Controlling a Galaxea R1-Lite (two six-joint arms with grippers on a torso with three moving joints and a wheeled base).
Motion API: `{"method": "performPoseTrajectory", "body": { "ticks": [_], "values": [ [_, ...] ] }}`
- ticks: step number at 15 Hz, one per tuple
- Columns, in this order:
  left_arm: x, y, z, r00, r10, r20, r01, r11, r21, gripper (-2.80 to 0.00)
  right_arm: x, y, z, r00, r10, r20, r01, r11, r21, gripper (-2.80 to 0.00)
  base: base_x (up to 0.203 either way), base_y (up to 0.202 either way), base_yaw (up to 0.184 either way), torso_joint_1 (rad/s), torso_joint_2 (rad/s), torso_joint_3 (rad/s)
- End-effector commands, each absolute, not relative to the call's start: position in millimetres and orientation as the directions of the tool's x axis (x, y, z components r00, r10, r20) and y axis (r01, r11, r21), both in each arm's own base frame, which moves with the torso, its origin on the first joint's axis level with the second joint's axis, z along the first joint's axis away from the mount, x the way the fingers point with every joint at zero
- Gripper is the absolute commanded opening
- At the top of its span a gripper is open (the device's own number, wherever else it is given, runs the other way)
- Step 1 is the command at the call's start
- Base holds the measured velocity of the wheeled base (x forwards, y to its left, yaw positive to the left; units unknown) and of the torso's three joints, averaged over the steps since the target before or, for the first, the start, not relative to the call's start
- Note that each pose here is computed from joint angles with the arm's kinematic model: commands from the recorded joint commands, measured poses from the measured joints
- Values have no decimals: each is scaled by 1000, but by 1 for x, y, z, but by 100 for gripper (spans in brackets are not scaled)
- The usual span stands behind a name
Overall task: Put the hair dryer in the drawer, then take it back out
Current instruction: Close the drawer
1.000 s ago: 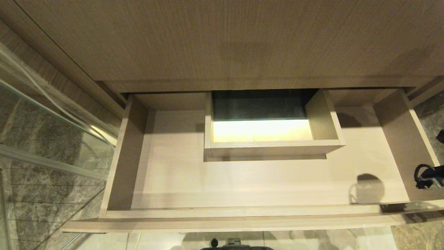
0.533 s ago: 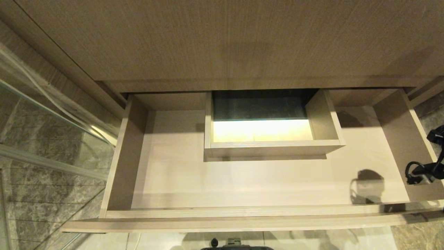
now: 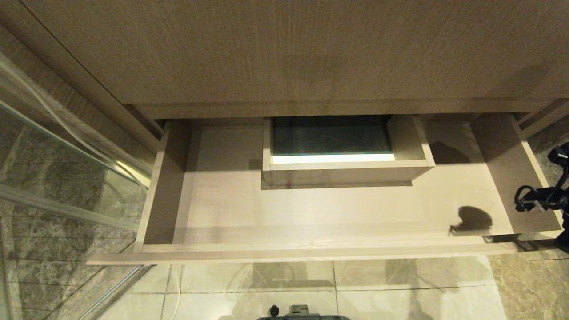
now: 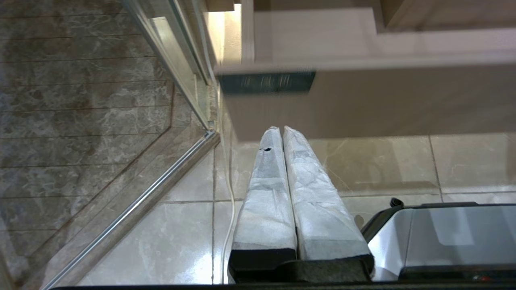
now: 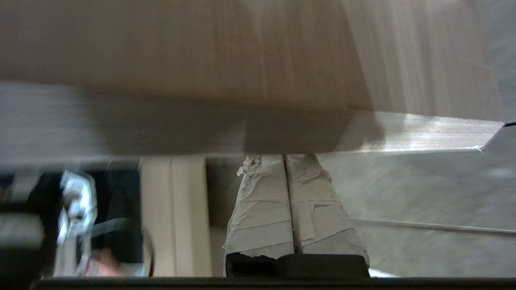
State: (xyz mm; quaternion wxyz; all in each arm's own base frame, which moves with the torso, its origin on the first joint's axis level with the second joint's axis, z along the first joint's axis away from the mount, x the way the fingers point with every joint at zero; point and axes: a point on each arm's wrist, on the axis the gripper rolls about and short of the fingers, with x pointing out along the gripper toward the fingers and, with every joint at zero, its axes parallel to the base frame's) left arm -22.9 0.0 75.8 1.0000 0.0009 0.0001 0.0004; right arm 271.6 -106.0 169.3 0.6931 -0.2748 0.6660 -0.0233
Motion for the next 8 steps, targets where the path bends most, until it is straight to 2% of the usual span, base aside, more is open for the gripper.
{"method": "performPoseTrajectory", "body": {
  "ticks": [1,3,5,8],
  "values": [
    [-23,0,76,1000,0,-1,0,1000,2,-280,273,-106,174,161,-402,-901,-319,843,-433,-280,0,0,0,0,0,0],
    [-23,0,76,1000,1,0,-1,1000,2,-280,280,-108,184,272,-403,-874,-278,837,-472,-280,0,0,0,0,0,0],
    [-23,0,76,1000,1,-1,-1,1000,2,-280,291,-109,199,461,-391,-796,-213,822,-527,-280,0,0,0,0,0,0],
    [-23,0,76,1000,1,0,-1,1000,2,-280,307,-107,230,749,-329,-576,-128,781,-612,-280,0,0,0,0,0,0]
  ]
}}
